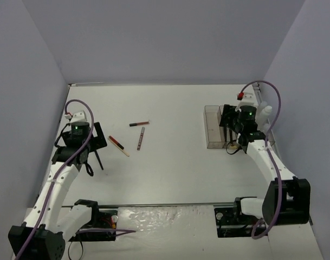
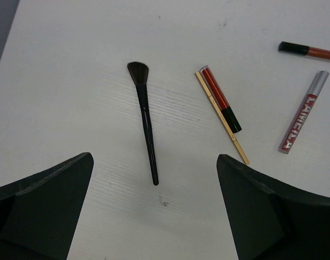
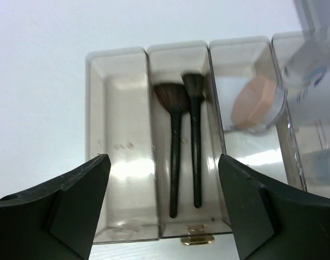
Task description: Organize the makeup
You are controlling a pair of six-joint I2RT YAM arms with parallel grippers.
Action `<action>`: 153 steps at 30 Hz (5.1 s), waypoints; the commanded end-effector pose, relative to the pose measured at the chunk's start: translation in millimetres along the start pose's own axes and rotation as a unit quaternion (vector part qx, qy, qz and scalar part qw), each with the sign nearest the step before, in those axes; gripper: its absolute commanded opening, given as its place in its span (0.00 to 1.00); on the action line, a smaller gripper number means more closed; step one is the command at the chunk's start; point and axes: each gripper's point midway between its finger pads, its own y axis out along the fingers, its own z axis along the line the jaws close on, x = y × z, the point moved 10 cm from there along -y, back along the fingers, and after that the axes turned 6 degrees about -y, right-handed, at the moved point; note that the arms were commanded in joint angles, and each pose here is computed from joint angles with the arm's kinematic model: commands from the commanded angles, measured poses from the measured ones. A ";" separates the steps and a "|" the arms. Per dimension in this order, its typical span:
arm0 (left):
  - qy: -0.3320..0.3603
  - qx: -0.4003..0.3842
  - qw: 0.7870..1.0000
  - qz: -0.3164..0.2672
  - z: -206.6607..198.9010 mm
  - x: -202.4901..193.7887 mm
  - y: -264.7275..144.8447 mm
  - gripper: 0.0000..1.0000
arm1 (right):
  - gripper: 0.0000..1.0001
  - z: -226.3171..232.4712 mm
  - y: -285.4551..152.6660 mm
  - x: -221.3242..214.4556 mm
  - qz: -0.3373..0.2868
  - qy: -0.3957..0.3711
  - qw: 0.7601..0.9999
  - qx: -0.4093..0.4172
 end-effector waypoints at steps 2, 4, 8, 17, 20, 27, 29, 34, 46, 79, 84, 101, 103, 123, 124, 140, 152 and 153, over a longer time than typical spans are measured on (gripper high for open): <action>-0.029 0.049 0.997 0.051 -8.4 -2.9 32.0 0.97 | 0.81 17.5 -46.7 70.9 -0.144 0.035 0.986 0.076; -0.027 0.063 0.995 0.072 -11.2 -5.9 44.9 0.97 | 0.82 22.6 -48.9 69.1 -0.145 0.034 0.984 0.096; -0.039 0.089 0.988 0.122 -16.1 -19.9 82.1 0.94 | 0.85 32.3 -45.9 53.2 -0.130 0.025 0.983 0.127; -0.040 0.162 0.968 0.185 -10.7 -45.1 138.5 0.77 | 0.86 51.6 -50.9 55.0 -0.140 0.006 0.978 0.153; -0.051 0.169 0.964 0.198 -4.8 -50.0 151.4 0.66 | 0.87 53.1 -51.3 53.1 -0.138 0.005 0.979 0.150; -0.071 0.165 0.957 0.227 -0.8 -66.3 162.1 0.25 | 0.87 54.2 -47.7 51.5 -0.129 0.005 0.980 0.151; -0.079 0.161 0.958 0.222 0.3 -69.3 161.8 0.11 | 0.87 54.8 -48.1 52.7 -0.130 0.005 0.980 0.152; -0.095 0.140 0.962 0.216 -2.5 -65.8 155.8 0.00 | 0.87 61.0 -52.0 54.0 -0.129 -0.002 0.972 0.198; -0.237 -0.150 0.958 0.062 -53.7 0.4 63.9 0.00 | 0.86 192.7 -98.8 46.1 -0.130 -0.049 0.867 0.478; -0.204 -0.340 0.914 -0.085 -116.5 36.9 -28.1 0.00 | 0.72 326.5 -159.5 53.0 -0.145 -0.103 0.844 0.506; -0.196 -0.336 0.917 -0.084 -117.5 36.8 -25.2 0.00 | 0.71 322.9 -153.2 53.3 -0.149 -0.119 0.861 0.472; -0.199 -0.380 0.902 -0.057 -119.8 38.2 -42.1 0.00 | 0.48 355.6 -130.1 41.2 -0.127 -0.121 0.857 0.484; -0.199 -0.380 0.902 -0.052 -120.4 37.3 -41.2 0.00 | 0.33 352.8 -129.4 41.2 -0.130 -0.121 0.861 0.477; 0.003 -0.120 0.986 -0.114 -63.8 65.0 -54.2 0.97 | 0.00 177.7 -55.2 41.5 -0.038 -0.134 0.973 0.186; 0.016 -0.107 0.987 -0.122 -57.8 65.8 -57.1 0.97 | 0.00 153.7 -45.2 39.6 -0.025 -0.127 0.980 0.154; 0.070 -0.054 0.985 -0.145 -16.0 32.9 -53.2 0.97 | 0.00 -17.5 47.0 4.2 0.108 -0.051 0.991 -0.054; 0.060 -0.055 0.988 -0.135 -10.0 29.9 -49.4 0.97 | 0.19 -0.2 36.6 2.1 0.097 -0.068 0.992 -0.036; 0.059 -0.054 0.988 -0.134 -9.6 29.8 -48.8 0.97 | 0.27 -0.7 35.4 2.1 0.095 -0.065 0.992 -0.041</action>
